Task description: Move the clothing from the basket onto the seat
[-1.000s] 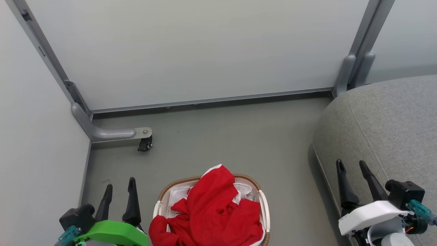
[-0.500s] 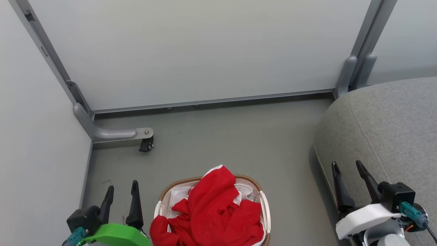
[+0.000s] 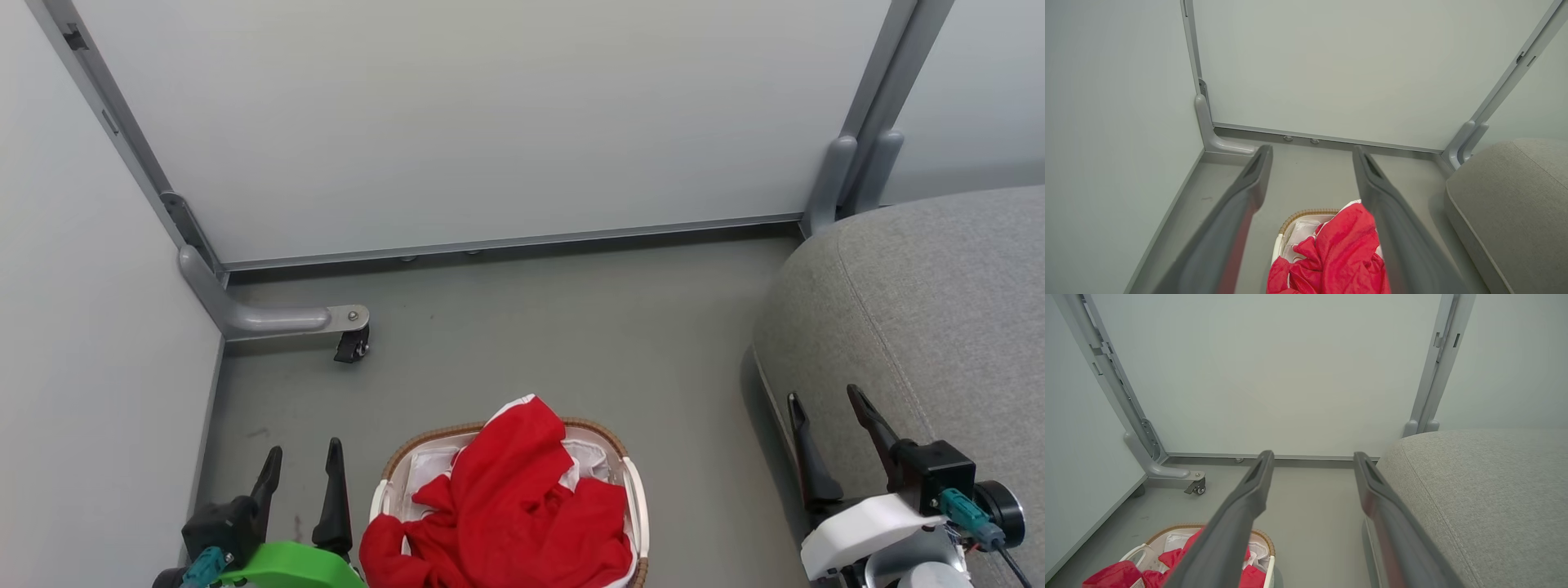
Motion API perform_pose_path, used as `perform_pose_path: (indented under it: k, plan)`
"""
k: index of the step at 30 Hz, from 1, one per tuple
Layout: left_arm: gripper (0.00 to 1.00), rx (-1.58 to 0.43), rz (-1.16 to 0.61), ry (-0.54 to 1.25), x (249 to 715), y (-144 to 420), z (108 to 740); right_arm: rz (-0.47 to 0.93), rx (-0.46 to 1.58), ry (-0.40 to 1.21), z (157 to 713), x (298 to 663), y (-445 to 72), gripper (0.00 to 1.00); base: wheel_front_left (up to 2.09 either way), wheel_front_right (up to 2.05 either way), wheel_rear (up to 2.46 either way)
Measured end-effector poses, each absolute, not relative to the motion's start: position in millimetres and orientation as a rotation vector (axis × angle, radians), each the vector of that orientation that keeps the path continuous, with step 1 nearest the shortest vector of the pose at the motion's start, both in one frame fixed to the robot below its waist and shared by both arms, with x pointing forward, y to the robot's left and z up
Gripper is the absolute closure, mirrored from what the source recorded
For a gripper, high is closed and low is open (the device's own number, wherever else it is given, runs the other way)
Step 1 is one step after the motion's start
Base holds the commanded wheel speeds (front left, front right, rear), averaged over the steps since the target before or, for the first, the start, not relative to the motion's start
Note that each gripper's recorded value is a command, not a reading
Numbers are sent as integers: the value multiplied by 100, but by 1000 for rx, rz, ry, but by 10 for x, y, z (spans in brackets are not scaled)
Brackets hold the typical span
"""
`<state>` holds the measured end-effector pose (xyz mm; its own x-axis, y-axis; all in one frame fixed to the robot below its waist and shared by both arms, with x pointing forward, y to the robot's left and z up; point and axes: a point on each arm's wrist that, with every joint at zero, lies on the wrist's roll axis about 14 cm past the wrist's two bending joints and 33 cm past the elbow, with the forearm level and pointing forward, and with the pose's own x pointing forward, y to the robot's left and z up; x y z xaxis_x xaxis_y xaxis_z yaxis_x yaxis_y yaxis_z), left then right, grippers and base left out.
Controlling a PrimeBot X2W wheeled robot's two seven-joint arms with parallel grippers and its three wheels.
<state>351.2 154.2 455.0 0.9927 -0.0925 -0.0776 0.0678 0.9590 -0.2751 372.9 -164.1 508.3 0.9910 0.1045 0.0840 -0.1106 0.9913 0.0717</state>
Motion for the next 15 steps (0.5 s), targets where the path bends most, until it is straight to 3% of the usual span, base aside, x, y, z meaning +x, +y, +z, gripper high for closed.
perform_pose_path:
  k: [15]
  plan:
    - [0,-256,-81,100,3489,1551,4505,115,50,-70,5041,3724,-1628,0,0,0,0]
